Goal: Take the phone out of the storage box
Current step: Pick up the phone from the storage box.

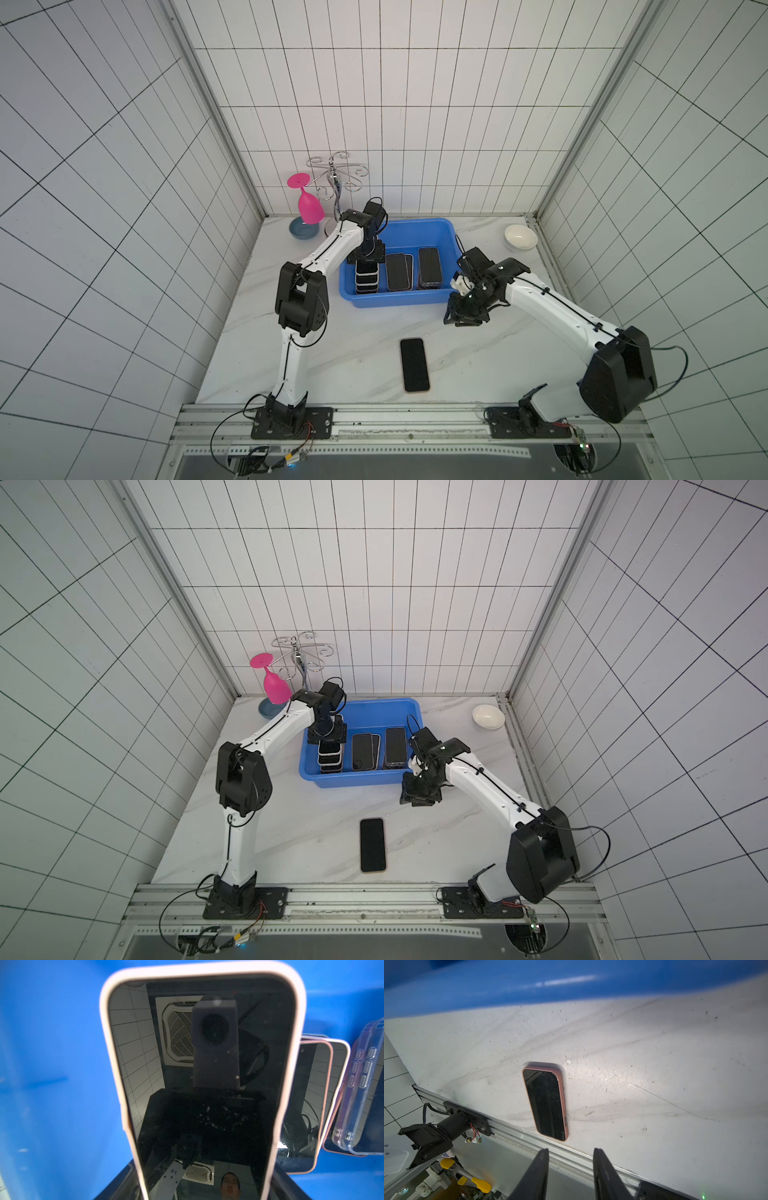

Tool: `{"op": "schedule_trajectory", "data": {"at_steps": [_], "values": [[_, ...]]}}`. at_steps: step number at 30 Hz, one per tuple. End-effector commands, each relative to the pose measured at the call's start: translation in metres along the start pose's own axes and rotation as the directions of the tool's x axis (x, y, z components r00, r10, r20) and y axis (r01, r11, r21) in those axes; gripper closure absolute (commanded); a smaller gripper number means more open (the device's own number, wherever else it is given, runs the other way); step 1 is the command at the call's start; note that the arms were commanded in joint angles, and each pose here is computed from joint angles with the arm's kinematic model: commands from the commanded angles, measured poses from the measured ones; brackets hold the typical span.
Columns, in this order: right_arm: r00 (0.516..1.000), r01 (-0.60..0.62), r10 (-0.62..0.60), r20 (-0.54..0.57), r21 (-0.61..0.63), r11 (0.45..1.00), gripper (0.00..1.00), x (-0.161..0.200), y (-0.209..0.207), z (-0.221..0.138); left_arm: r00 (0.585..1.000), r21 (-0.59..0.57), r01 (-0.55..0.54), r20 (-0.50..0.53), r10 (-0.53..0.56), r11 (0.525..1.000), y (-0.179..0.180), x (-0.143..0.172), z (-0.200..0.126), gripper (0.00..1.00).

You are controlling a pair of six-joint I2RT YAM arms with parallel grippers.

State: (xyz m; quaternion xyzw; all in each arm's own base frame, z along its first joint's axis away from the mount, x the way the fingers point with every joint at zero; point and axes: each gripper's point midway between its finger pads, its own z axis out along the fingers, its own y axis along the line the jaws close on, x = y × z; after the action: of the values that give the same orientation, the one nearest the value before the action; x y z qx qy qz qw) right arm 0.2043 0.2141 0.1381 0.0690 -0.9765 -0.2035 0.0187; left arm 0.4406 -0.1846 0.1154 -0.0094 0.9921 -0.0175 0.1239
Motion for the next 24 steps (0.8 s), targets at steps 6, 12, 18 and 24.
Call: {"op": "schedule_trajectory", "data": {"at_steps": [6,12,18,24], "values": [[0.999,0.03,-0.03,-0.024,-0.015,0.999,0.62,-0.008,0.003,-0.007,0.998,0.039,-0.004,0.068,0.002,0.999,-0.005,-0.018,-0.017,0.25],[0.999,0.02,-0.02,-0.035,-0.007,1.0,0.63,-0.003,-0.003,-0.004,1.0,0.031,0.004,0.026,-0.005,1.0,-0.009,-0.013,0.008,0.25],[1.0,-0.01,0.01,0.002,-0.03,1.0,0.65,-0.008,-0.009,-0.013,0.999,0.064,-0.014,0.039,0.012,0.998,-0.018,-0.01,-0.008,0.28],[0.98,-0.081,0.14,0.138,-0.364,0.928,0.62,-0.08,0.018,-0.07,0.992,0.183,-0.122,0.053,0.114,0.976,-0.05,0.018,-0.054,0.31]]}}
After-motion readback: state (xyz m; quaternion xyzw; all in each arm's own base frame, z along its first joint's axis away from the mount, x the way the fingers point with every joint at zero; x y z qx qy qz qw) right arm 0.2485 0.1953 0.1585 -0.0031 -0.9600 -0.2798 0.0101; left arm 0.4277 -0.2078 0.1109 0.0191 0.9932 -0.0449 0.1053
